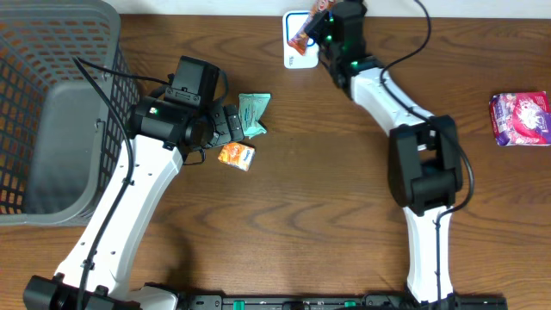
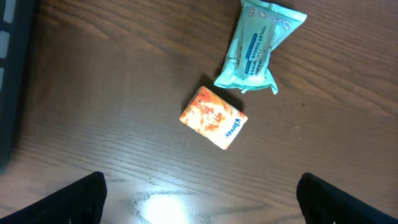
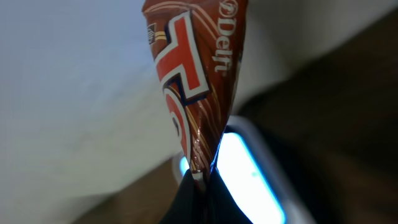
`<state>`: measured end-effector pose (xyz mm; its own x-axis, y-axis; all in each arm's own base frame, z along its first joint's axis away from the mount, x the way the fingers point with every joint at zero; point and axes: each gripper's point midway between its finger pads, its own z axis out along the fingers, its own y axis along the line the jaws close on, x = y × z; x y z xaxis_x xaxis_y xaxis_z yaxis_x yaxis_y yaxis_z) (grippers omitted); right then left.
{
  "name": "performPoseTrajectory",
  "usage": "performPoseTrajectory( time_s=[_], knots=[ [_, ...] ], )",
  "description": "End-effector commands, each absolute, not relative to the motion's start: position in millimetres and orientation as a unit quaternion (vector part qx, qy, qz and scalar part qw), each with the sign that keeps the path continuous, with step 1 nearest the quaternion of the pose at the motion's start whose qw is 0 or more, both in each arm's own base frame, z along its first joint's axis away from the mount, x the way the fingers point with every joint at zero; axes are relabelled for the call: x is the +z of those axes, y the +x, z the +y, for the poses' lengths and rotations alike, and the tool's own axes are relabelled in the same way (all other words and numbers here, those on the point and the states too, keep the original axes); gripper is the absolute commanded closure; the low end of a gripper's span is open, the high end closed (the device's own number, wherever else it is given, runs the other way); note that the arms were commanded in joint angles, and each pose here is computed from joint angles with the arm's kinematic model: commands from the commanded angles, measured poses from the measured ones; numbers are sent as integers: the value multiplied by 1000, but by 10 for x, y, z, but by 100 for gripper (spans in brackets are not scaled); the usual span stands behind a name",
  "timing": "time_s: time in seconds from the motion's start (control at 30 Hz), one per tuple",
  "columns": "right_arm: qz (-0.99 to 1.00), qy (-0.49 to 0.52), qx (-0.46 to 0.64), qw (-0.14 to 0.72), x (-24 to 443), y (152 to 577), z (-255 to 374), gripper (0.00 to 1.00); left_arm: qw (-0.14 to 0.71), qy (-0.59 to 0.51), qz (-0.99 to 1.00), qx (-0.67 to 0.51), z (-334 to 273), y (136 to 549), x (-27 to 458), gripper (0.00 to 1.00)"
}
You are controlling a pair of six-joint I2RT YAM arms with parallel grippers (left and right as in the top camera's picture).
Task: Scan the item barcode
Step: 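Carry the red bar right and drop it beside the purple bag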
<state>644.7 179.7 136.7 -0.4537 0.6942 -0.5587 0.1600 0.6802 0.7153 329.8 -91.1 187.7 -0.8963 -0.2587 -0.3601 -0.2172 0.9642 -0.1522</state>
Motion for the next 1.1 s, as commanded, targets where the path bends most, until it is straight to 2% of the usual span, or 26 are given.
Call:
performPoseTrajectory(
  time_s=[0.0, 0.23, 0.5, 0.7, 0.9, 0.93, 1.07],
  knots=[
    [780, 277, 257, 498, 2000, 6510, 1028, 99, 194, -120, 972, -49, -890, 3315, 1892, 2],
    [856, 276, 47, 434, 1741, 6029, -554, 99, 194, -120, 972, -49, -890, 3315, 1892, 2],
    [860, 371, -33, 350, 1389, 5430, -1834, 99, 194, -120, 972, -49, -890, 3315, 1892, 2],
    [841, 423, -48, 334, 1343, 5176, -2332, 99, 194, -120, 972, -49, -890, 3315, 1892, 2],
    [816, 459, -41, 350, 1343, 5177, -2520, 98, 194, -120, 972, -49, -890, 3315, 1892, 2],
    [803, 481, -33, 351, 1323, 5182, -2536, 96, 194, -120, 972, -49, -890, 3315, 1892, 2],
    [779, 520, -16, 348, 1192, 5219, -2559, 78, 194, -120, 972, -49, -890, 3315, 1892, 2]
  ],
)
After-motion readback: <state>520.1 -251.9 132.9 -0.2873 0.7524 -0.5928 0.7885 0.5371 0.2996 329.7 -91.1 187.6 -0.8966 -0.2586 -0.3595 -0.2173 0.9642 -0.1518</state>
